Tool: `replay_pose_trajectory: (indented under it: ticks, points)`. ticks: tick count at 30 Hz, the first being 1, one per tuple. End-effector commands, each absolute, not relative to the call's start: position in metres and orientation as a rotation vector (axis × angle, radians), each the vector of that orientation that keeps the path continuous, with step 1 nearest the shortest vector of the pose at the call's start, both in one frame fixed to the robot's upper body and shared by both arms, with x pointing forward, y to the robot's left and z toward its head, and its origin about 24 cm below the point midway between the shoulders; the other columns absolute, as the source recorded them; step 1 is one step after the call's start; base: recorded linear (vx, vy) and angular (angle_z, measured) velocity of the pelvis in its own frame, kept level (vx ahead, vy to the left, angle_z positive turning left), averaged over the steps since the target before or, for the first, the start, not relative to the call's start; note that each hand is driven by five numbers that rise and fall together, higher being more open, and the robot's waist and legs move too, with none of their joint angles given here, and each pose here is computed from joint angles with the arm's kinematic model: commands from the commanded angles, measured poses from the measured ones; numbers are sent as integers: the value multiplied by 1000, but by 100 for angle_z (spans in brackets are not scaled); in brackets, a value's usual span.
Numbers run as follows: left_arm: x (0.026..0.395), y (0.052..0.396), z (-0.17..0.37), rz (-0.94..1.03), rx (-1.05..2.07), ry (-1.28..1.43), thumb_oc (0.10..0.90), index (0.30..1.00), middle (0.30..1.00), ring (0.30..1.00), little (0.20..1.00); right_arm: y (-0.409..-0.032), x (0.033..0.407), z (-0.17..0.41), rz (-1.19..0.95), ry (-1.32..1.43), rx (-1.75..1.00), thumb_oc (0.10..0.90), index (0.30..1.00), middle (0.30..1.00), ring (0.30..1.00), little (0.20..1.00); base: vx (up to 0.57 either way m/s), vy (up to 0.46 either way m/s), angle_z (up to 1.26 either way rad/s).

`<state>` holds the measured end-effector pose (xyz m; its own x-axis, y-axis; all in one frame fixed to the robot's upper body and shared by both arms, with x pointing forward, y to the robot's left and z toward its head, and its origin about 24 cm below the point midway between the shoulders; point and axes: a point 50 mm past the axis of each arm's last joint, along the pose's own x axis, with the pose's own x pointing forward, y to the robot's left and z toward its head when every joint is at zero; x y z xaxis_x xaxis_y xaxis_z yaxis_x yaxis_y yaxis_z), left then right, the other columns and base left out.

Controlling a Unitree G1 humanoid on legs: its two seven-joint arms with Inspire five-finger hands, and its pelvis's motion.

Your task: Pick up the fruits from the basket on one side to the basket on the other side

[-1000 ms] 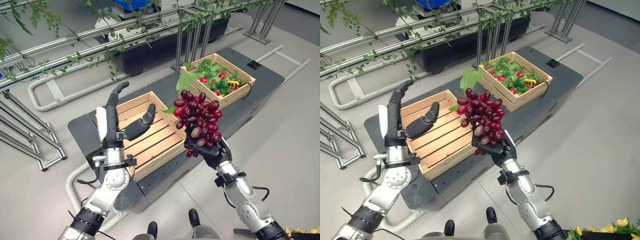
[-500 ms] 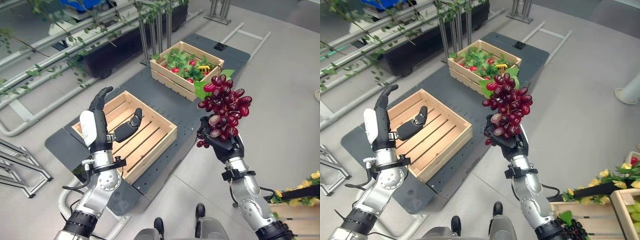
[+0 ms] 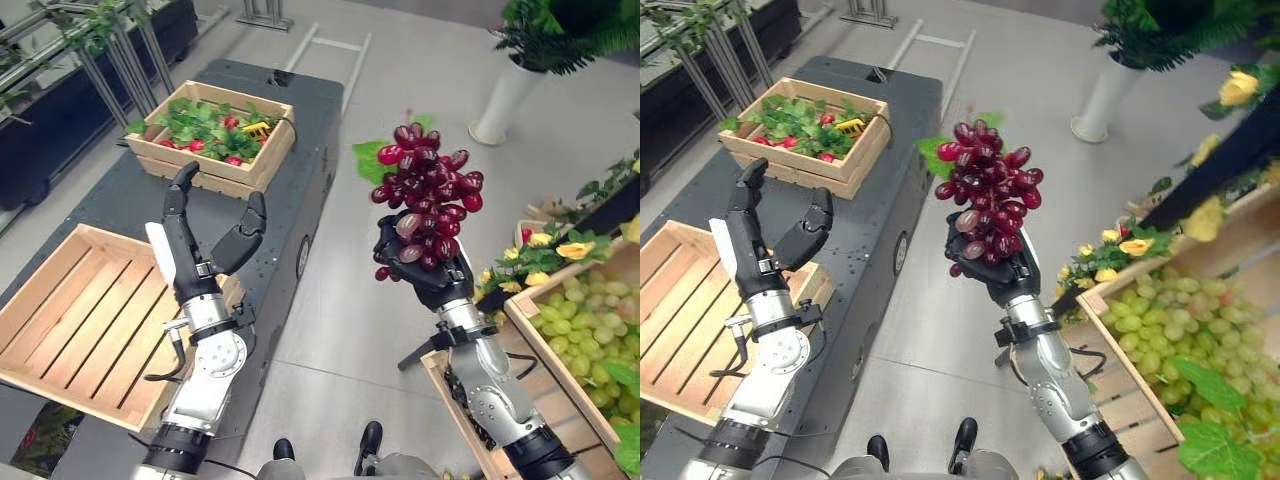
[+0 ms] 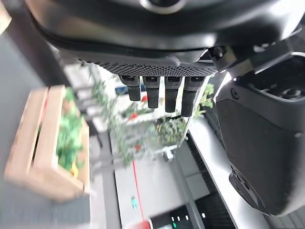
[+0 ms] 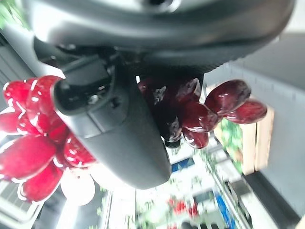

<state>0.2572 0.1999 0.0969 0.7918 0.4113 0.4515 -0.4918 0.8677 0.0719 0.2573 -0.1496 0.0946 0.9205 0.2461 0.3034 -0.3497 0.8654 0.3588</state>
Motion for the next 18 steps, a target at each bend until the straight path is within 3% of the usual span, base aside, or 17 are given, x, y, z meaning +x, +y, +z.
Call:
replay_pose_trajectory:
  ticks: [1,8,12,18]
  points:
    - [259,191,139,394,100,-697,800,900,900,900,900,-151,253,152,484,-571,445,400,300,300,300,300,-59,-65,-4]
    - [254,193,144,417,57,-710,800,900,900,900,900,-149,257,145,680,-475,444,400,300,300,300,300,-9,26,-29]
    - [249,202,145,452,80,-724,800,900,900,900,900,-133,261,136,820,-325,465,400,300,300,300,300,1,291,-74]
    - [251,198,144,369,106,-714,800,900,900,900,900,-134,256,122,803,-260,540,400,300,300,300,300,-15,405,-94]
